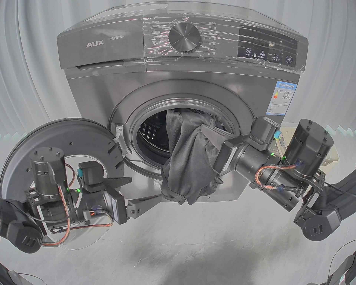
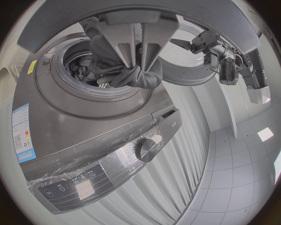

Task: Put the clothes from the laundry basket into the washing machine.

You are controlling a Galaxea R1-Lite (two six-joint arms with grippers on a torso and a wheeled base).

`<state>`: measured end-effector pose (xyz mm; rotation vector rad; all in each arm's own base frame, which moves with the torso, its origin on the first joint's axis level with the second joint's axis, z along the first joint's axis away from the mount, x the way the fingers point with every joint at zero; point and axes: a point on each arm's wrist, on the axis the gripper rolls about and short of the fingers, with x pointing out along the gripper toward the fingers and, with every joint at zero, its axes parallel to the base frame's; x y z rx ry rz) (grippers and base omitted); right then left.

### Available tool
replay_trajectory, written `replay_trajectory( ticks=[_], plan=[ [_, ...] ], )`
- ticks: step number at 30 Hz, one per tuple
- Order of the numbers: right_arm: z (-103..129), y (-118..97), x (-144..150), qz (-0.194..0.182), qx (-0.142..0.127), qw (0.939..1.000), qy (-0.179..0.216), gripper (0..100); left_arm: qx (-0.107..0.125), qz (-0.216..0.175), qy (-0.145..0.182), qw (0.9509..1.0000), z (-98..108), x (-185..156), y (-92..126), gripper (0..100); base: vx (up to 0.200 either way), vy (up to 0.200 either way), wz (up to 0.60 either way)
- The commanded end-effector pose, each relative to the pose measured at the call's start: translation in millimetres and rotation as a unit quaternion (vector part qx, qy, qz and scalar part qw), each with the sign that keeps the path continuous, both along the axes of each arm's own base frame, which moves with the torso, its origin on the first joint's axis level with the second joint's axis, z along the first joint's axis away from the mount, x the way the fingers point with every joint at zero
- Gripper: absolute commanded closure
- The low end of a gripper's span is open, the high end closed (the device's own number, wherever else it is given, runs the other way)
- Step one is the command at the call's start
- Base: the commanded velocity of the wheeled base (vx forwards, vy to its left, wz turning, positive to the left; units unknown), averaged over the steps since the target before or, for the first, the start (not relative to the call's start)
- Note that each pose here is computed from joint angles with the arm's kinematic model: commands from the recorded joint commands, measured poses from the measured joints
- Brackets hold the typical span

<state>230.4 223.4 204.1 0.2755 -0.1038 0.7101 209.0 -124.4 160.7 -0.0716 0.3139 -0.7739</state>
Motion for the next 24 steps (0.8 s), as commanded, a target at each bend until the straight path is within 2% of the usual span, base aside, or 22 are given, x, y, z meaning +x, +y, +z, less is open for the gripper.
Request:
replay_trajectory(
  ticks=[1,6,13,16,20,24],
  plan=[
    [1,2,2,0.0,0.002,1.0,-0.002,100,0.013,0.002,0.022,0.9997,-24,18,-17,0,0.0,0.0,0.0],
    [5,3,4,0.0,0.007,0.9999,-0.008,100,0.013,0.01,0.047,0.9988,-37,26,-22,0,0.0,0.0,0.0],
    [6,6,7,0.0,0.009,0.9999,-0.01,100,-0.013,0.014,0.08,0.9966,-43,38,-36,0,0.0,0.0,0.0],
    [6,6,6,0.0,0.01,0.9999,-0.011,100,-0.009,0.014,0.094,0.9954,-52,42,-39,0,0.0,0.0,0.0],
    [6,6,6,0.0,0.01,0.9999,-0.011,100,-0.003,0.017,0.102,0.9947,-62,49,-43,0,0.0,0.0,0.0],
    [6,6,6,0.0,0.011,0.9999,-0.011,100,-0.011,0.02,0.095,0.9953,-70,57,-48,0,0.0,0.0,0.0]
  ],
)
